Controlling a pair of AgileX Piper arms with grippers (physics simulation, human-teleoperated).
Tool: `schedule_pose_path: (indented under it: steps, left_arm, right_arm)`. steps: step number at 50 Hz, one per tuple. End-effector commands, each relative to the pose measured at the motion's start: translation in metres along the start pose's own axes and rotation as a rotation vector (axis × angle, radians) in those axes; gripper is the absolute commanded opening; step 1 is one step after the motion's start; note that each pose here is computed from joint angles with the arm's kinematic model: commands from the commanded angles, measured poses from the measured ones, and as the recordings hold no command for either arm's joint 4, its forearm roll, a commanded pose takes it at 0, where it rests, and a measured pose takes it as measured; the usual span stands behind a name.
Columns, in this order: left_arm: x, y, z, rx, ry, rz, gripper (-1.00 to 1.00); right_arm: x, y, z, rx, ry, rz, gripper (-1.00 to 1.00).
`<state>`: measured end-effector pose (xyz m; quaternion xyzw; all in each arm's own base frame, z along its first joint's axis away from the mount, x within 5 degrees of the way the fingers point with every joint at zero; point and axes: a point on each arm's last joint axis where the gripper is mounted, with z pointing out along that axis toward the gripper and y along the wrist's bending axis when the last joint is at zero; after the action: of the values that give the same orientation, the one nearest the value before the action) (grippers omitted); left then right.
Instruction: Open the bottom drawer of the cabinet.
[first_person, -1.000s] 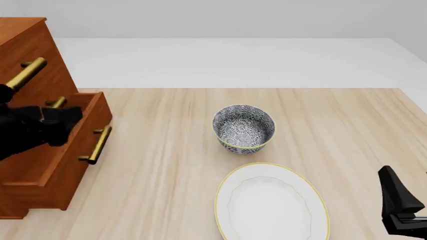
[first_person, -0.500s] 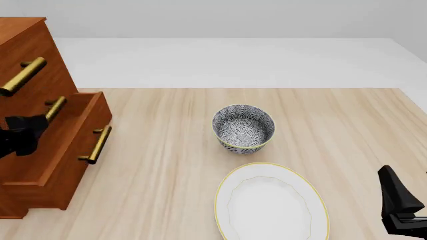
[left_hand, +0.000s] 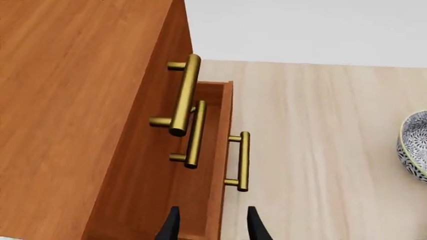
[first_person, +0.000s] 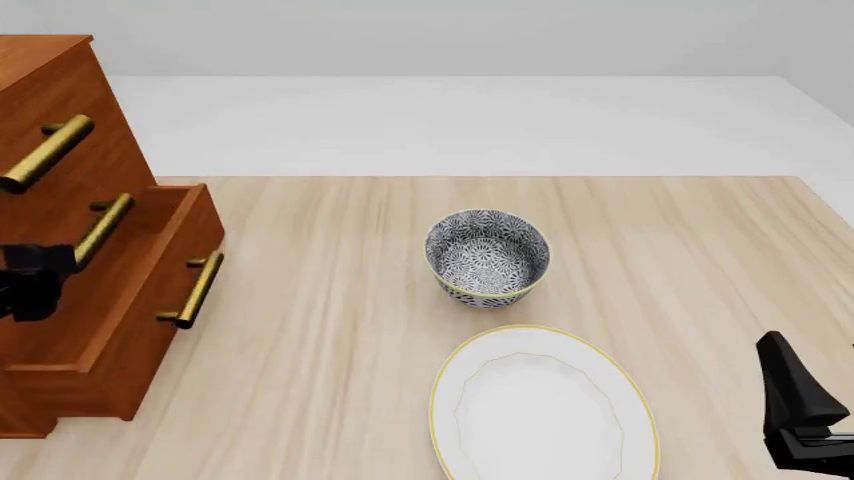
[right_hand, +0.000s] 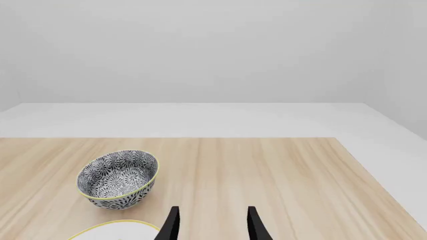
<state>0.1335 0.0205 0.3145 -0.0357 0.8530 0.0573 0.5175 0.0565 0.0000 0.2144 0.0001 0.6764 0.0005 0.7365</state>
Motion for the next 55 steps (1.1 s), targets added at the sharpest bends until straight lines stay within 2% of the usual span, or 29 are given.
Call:
schedule_pose_path:
  steps: [1, 15, 30, 55]
  left_arm:
    - [-0.002, 0.004, 0.01, -0.019, 0.02, 0.041, 1.0]
    - [-0.001, -0.001, 0.029, 0.012, 0.039, 0.061, 1.0]
    - [0.007, -0.011, 0.043, 0.058, 0.068, 0.042, 1.0]
    - [0.034, -0.008, 0.066, 0.035, 0.115, 0.018, 1.0]
  right_arm:
    - [0.0, 0.0, 0.0, 0.0, 0.0, 0.0, 1.0]
    - [0.0, 0.0, 0.0, 0.0, 0.0, 0.0, 1.0]
    - [0.0, 0.0, 0.0, 0.0, 0.0, 0.0, 1.0]
    - [0.0, 0.0, 0.0, 0.0, 0.0, 0.0, 1.0]
